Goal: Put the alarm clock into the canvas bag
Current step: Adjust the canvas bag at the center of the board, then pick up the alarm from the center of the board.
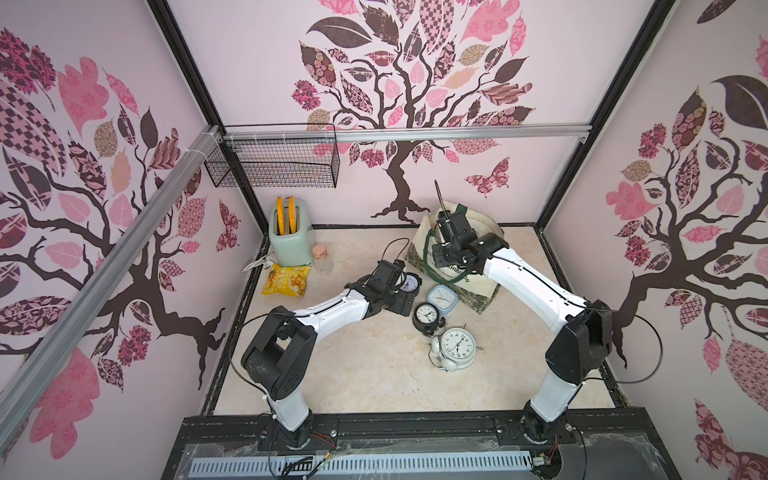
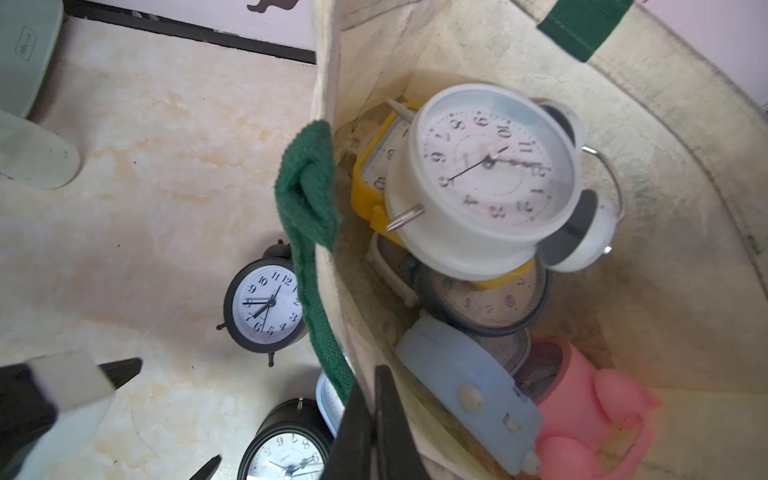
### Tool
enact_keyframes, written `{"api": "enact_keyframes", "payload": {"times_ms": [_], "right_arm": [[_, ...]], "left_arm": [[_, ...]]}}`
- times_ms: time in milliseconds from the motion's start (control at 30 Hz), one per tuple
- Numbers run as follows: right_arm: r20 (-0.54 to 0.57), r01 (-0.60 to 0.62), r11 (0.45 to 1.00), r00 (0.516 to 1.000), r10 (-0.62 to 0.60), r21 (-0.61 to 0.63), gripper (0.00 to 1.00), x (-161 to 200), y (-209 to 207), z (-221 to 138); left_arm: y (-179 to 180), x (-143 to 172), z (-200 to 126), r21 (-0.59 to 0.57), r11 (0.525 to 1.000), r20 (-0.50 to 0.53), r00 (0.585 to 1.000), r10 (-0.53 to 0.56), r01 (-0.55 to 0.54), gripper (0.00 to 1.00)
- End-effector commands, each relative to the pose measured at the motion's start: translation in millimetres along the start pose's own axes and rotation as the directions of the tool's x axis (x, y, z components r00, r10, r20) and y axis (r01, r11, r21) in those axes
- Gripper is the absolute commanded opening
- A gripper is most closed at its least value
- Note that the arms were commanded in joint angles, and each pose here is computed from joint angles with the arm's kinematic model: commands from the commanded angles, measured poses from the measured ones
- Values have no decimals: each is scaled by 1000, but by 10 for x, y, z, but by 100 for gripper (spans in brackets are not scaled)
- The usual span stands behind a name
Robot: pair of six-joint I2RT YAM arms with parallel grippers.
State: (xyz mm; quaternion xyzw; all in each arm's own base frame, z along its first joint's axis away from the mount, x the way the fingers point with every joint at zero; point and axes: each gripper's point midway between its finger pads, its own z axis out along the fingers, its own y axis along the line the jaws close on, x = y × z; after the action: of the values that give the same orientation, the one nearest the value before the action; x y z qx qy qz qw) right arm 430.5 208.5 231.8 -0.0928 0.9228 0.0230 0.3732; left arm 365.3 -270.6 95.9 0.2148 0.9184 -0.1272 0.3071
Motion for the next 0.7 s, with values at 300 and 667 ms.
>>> {"api": "enact_keyframes", "payload": {"times_ms": [300, 667], "right_arm": [[19, -33, 997, 999, 34, -68, 0, -30, 61, -161], [8, -41, 993, 999, 42, -108, 0, 14, 113, -200]], "left_arm": [[22, -445, 438, -54, 998, 69, 997, 42, -38, 98], [180, -559, 802, -157, 988, 72, 997, 24, -12, 98]]}}
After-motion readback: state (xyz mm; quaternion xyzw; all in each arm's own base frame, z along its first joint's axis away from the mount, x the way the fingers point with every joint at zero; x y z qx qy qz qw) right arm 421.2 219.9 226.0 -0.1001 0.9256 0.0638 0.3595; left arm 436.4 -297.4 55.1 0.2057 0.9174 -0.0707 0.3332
